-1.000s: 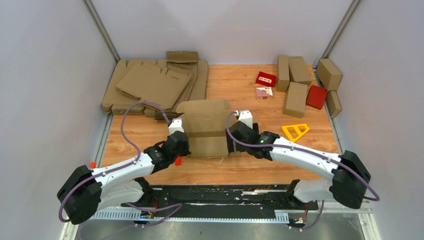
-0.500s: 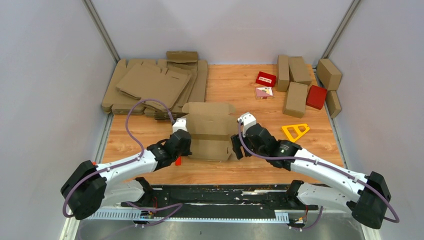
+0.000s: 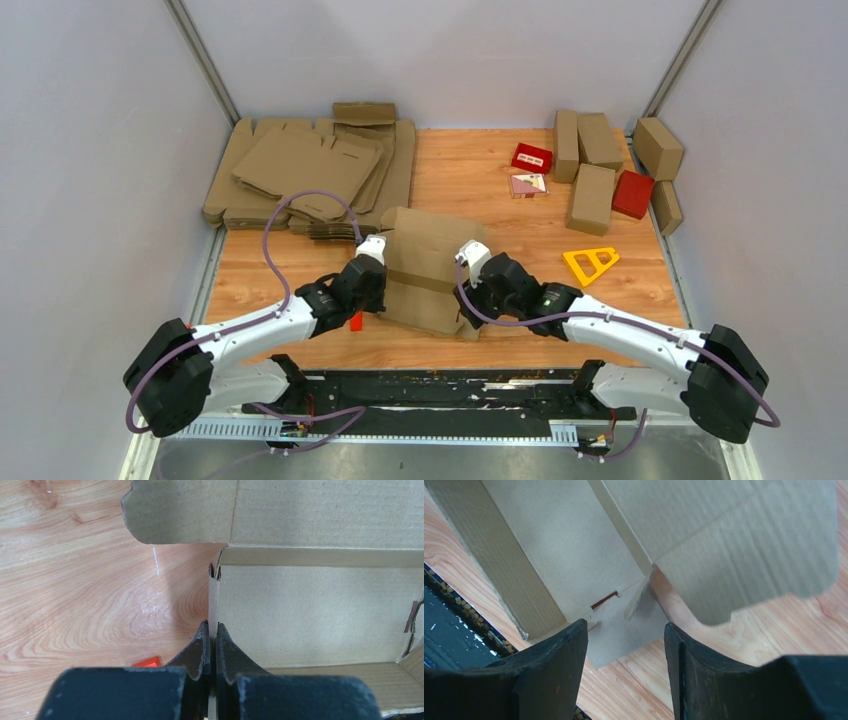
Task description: Fold the paper box
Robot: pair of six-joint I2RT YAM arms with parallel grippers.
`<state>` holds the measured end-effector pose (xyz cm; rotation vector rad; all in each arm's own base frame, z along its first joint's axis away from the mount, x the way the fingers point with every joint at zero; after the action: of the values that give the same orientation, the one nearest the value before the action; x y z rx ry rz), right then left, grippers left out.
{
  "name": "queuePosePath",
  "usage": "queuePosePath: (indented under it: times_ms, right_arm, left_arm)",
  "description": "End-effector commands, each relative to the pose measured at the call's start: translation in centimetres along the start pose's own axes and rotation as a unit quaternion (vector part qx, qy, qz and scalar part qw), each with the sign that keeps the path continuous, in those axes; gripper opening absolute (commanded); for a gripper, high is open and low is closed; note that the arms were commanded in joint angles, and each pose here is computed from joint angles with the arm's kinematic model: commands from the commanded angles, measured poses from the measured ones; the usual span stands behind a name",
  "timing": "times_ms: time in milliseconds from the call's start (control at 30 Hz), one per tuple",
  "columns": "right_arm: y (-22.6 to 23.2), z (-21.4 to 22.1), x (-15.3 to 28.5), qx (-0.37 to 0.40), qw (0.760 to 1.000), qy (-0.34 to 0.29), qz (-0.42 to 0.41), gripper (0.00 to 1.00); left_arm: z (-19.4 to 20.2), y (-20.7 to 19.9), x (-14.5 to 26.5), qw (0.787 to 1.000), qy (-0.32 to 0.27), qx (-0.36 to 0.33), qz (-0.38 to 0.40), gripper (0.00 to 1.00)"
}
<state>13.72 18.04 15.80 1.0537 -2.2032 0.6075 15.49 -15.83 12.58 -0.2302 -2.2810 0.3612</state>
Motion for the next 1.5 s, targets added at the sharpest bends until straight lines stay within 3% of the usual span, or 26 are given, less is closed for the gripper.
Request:
queuePosePath:
  times_ms: [0,133,300,367,467,567,800,1000,1167,1367,1467]
  right_arm:
    - [0.2,-1.9,-0.9,0.041,0.997,-0.052,-0.033,0.59]
    - [0.7,-2.3,-1.5,0.054,0.995,-0.042,-0.072,0.56]
    - [1.3,-2.7,-2.3,0.046,0.992,-0.044,-0.107,0.35]
    - [1.7,-3.1,-2.4,0.032,0.991,-0.052,-0.121,0.32]
    - [2.3,-3.6,-2.5,0.011,0.986,-0.065,-0.152,0.41]
    - [2.4,-3.8,-2.6,-0.007,0.986,-0.061,-0.158,0.58]
    - [1.3,-3.2,-0.2,-0.054,0.988,-0.088,-0.114,0.68]
    - [0.6,-1.4,2.3,-0.142,0.984,-0.095,-0.059,0.74]
    - [0.2,0.6,3.0,-0.267,0.963,-0.046,0.005,0.48]
    - [0.0,2.2,3.3,-0.368,0.925,-0.074,0.056,0.35]
    - [-0.4,2.5,3.2,-0.444,0.886,-0.093,0.094,0.38]
  left_arm:
    - [-1.5,-1.1,0.8,0.999,-0.017,-0.012,0.038,0.00]
    - [-1.6,-1.2,1.0,0.999,-0.018,-0.015,0.043,0.00]
    - [-1.6,-1.3,1.1,0.999,-0.016,-0.014,0.049,0.00]
    - [-1.5,-1.3,1.1,0.999,-0.013,-0.014,0.051,0.00]
    - [-1.4,-1.4,0.9,0.998,-0.008,-0.012,0.053,0.00]
    - [-1.3,-1.4,0.8,0.999,-0.006,-0.011,0.052,0.00]
    - [-1.1,-1.0,0.6,1.000,-0.006,0.003,0.029,0.00]
    - [-0.9,-1.1,0.3,1.000,-0.003,0.020,0.017,0.00]
    - [-0.8,-1.0,0.2,0.999,-0.011,0.046,0.012,0.00]
    - [-0.8,-1.0,0.3,0.997,-0.021,0.072,0.012,0.00]
    - [-0.7,-1.0,0.3,0.997,-0.022,0.080,0.011,0.00]
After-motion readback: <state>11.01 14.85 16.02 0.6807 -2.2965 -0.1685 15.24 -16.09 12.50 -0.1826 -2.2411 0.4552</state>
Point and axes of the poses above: each gripper's point midway between its finger pads, its own x axis back along the fingers, its own y axis along the line the jaws close on, z = x × y, the point moved 10 cm from there along x, back along the fingers, and after that the axes turned 15 degrees about x, right-handed, at the moved point
